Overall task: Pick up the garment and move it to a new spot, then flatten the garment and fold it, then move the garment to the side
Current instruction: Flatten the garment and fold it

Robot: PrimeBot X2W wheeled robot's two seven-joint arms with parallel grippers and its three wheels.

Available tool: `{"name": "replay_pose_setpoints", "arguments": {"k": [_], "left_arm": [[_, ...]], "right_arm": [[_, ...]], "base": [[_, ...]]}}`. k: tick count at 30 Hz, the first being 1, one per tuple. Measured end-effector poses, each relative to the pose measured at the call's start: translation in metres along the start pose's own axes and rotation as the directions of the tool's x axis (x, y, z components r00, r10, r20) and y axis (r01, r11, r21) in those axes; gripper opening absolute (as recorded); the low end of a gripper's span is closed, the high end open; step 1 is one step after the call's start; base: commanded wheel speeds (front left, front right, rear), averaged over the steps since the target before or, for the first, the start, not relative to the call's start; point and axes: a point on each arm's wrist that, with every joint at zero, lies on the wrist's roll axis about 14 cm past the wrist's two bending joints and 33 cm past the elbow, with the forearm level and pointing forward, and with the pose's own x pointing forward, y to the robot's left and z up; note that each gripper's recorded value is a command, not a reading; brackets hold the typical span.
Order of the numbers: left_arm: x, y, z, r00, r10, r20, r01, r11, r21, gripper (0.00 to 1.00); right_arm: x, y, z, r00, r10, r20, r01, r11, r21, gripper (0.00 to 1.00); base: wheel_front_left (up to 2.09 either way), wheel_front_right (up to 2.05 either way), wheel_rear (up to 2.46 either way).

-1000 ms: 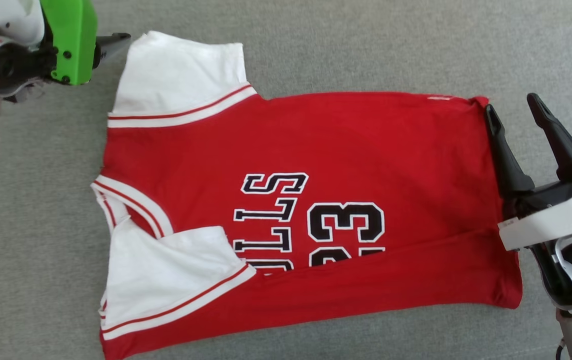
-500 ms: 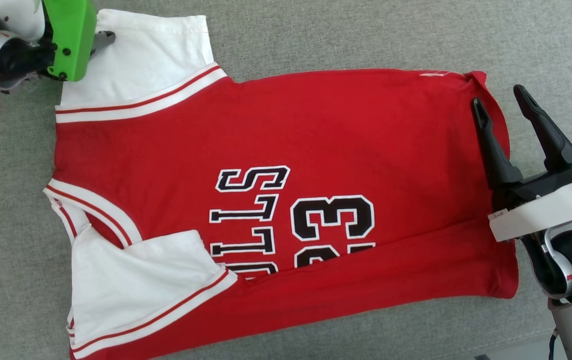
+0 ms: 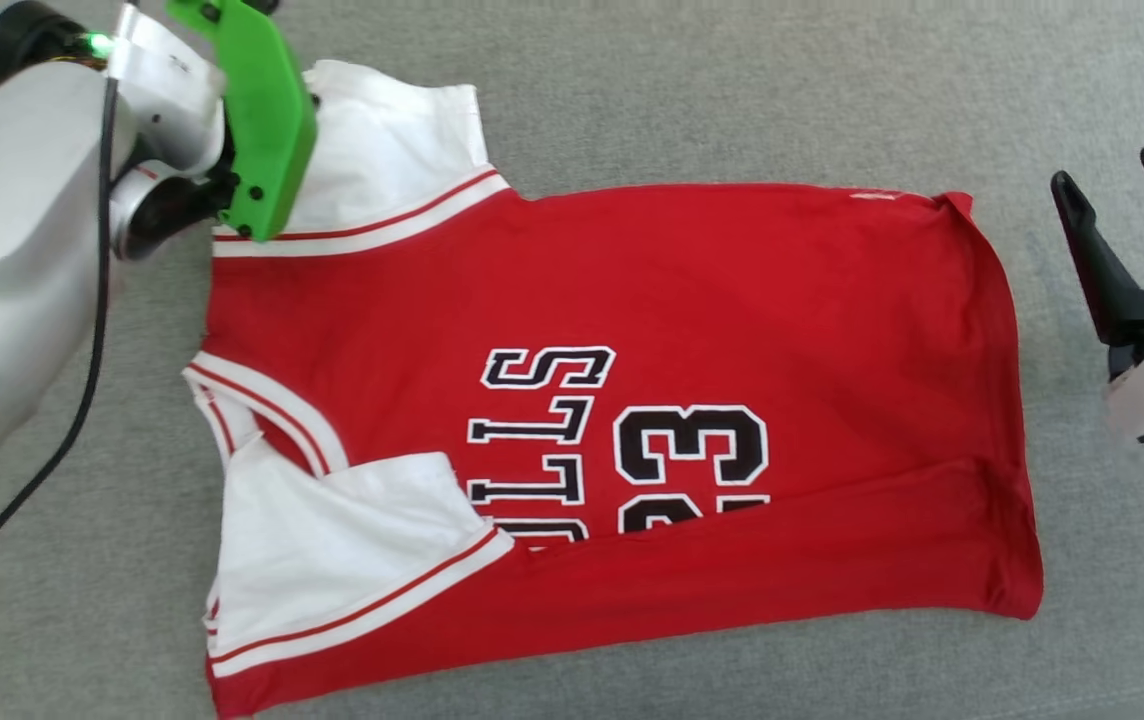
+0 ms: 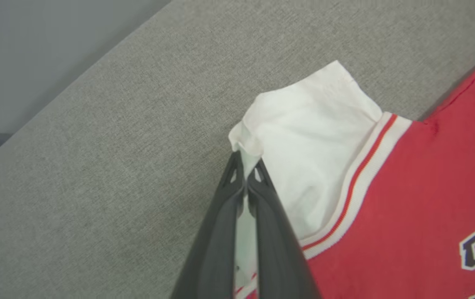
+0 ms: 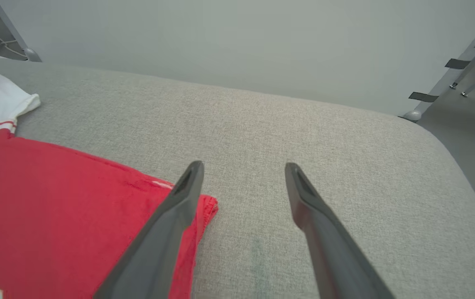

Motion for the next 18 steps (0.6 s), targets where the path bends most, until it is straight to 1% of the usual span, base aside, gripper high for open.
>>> {"name": "replay_pose_setpoints", "arguments": {"k": [3,6,10,12,15,18], "left_arm": [[-0.016,-0.007,0.008,0.999,-0.003,0.052,0.001,0.999,0.034,0.00],[-0.031,-0.010,0.011,0.995,0.003,0.099,-0.009,0.998,0.060,0.00],[-0.049,-0.010,0.014,0.989,0.018,0.145,-0.030,0.996,0.083,0.00],[-0.055,-0.009,0.013,0.987,0.025,0.156,-0.040,0.995,0.093,0.00],[-0.060,-0.009,0.011,0.986,0.029,0.166,-0.046,0.994,0.100,0.00],[-0.059,-0.009,0.008,0.985,0.025,0.171,-0.043,0.994,0.101,0.00]], "right_arm": [[0.004,0.002,-0.006,0.991,0.051,-0.126,-0.053,0.998,-0.017,1.00],[0.008,0.005,-0.009,0.965,0.099,-0.241,-0.108,0.994,-0.023,1.00],[0.009,0.015,-0.021,0.895,0.160,-0.416,-0.179,0.984,-0.007,1.00],[0.010,0.019,-0.031,0.843,0.178,-0.507,-0.204,0.979,0.005,1.00],[0.015,0.022,-0.037,0.792,0.184,-0.582,-0.230,0.973,-0.005,1.00],[0.024,0.025,-0.045,0.752,0.180,-0.634,-0.241,0.970,-0.010,1.00]], "base": [[0.00,0.00,0.00],[0.00,0.00,0.00],[0.00,0.00,0.00],[0.00,0.00,0.00],[0.00,0.00,0.00],[0.00,0.00,0.00]]}}
